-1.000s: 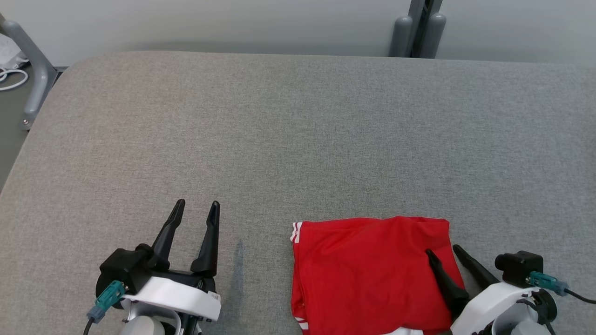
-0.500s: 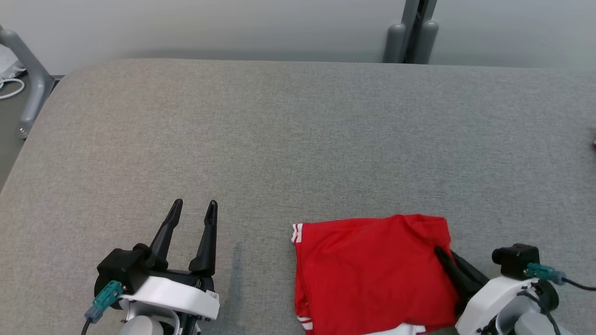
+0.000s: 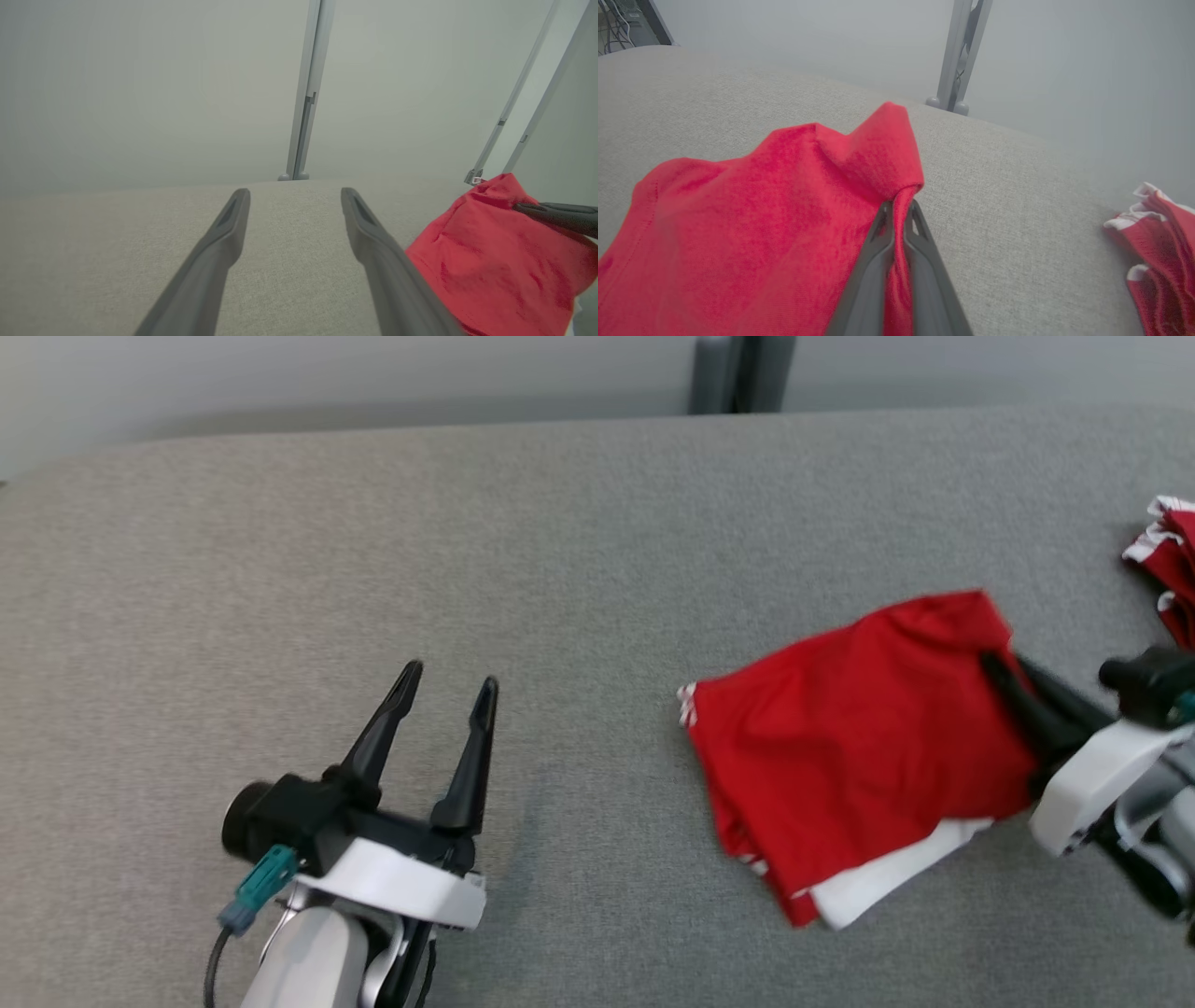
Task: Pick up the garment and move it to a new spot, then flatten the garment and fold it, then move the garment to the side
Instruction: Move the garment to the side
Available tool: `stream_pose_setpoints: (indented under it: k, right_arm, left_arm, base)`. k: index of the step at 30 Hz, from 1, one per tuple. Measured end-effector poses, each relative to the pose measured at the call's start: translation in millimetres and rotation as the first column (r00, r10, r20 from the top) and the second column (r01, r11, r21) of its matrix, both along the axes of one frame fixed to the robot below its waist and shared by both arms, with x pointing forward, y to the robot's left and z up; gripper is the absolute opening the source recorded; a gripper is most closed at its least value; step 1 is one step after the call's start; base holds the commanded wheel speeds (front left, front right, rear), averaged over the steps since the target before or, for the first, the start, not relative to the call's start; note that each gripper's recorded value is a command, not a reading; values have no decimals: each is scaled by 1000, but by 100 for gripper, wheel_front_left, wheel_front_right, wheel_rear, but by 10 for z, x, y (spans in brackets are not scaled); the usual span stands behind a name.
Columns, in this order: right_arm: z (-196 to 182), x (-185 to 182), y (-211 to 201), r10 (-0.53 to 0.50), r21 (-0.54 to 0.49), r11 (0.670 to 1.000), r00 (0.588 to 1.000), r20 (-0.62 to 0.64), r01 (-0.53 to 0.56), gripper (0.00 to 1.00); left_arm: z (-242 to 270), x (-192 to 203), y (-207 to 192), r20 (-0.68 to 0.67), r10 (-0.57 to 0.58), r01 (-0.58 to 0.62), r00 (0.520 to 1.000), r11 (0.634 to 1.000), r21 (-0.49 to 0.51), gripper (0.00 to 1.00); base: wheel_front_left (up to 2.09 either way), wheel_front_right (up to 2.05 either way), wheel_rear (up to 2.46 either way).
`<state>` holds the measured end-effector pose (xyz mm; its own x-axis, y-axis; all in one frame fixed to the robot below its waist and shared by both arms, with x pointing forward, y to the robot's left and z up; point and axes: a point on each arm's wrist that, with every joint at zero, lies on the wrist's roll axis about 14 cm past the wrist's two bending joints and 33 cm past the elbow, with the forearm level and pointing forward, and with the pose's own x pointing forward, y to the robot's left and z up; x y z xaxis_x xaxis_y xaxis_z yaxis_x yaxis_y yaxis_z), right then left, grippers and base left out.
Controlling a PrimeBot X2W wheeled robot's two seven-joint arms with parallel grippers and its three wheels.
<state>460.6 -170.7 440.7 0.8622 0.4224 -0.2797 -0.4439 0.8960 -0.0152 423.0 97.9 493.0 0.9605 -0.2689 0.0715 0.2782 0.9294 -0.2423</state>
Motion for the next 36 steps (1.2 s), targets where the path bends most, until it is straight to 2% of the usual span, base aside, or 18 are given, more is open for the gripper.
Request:
stream_pose_setpoints:
  k: [9, 12, 15, 23, 29, 32, 35, 36]
  right_arm:
    - [245, 418, -719, -76, -146, 985, 994, 77, 87, 0]
    - [355, 528, -1096, -136, -199, 968, 985, 107, 155, 0]
    - [468, 613, -1392, -200, -209, 952, 970, 135, 225, 0]
    - [597, 646, -2124, -358, -265, 881, 919, 167, 392, 0]
    - [596, 669, -2467, -423, -326, 828, 890, 171, 456, 0]
    - [471, 702, -2541, -427, -383, 806, 892, 150, 451, 0]
    - [356, 736, -2683, -435, -468, 763, 890, 137, 445, 0]
    - [266, 764, -2765, -435, -529, 730, 891, 129, 433, 0]
  left_arm:
    - [-103, 317, -673, 21, -198, 198, 980, 980, 17, 100]
    - [-224, 416, -865, 9, -250, 249, 968, 968, 15, 100]
    - [-374, 495, -1021, -11, -289, 289, 957, 957, 7, 100]
    - [-781, 520, -1297, -80, -375, 376, 924, 927, -4, 100]
    - [-844, 561, -1236, -88, -364, 365, 927, 931, 1, 100]
    - [-888, 585, -1201, -92, -356, 358, 930, 934, 0, 100]
    - [-942, 614, -1162, -98, -345, 347, 933, 938, -4, 100]
    - [-979, 634, -1136, -102, -337, 338, 936, 941, -9, 100]
  base:
    - [0, 0, 0]
    - [0, 0, 0]
    - [0, 0, 0]
    - [0, 0, 0]
    - [0, 0, 0]
    - [0, 0, 0]
    - [0, 0, 0]
    - [0, 0, 0]
